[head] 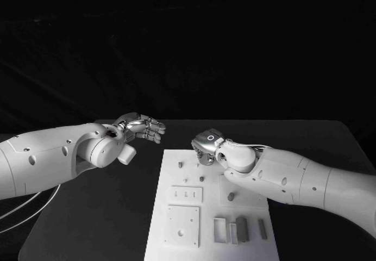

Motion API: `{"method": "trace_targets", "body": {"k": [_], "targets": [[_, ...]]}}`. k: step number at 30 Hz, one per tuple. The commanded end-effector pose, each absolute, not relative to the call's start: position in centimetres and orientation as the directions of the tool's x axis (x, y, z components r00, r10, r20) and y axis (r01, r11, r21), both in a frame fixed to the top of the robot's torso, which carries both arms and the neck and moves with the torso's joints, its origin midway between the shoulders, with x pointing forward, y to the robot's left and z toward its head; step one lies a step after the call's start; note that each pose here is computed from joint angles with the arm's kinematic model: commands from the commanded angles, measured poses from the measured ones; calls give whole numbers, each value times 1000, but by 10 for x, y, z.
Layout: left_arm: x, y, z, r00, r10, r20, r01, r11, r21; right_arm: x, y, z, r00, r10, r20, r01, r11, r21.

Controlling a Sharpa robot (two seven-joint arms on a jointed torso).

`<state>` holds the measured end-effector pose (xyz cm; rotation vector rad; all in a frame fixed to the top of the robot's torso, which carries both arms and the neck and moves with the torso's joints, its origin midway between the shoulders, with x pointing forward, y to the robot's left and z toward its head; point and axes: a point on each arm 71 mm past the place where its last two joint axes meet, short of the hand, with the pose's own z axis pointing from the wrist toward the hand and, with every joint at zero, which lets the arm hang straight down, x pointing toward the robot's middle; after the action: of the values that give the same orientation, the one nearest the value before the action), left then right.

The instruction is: Assemble the parts on the task board

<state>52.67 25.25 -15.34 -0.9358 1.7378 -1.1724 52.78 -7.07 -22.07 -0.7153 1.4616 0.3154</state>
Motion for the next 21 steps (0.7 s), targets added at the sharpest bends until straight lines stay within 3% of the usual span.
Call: {"method": "trace_targets", "body": {"k": [1, 21], "targets": [[527, 251, -151, -387, -895, -221, -123, 287, -950, 528, -72, -224, 103, -244, -964, -605, 754, -255], [527, 252, -151, -386, -895, -222, -123, 288, -950, 529, -77, -225, 93, -254, -963, -596, 760, -258]]}}
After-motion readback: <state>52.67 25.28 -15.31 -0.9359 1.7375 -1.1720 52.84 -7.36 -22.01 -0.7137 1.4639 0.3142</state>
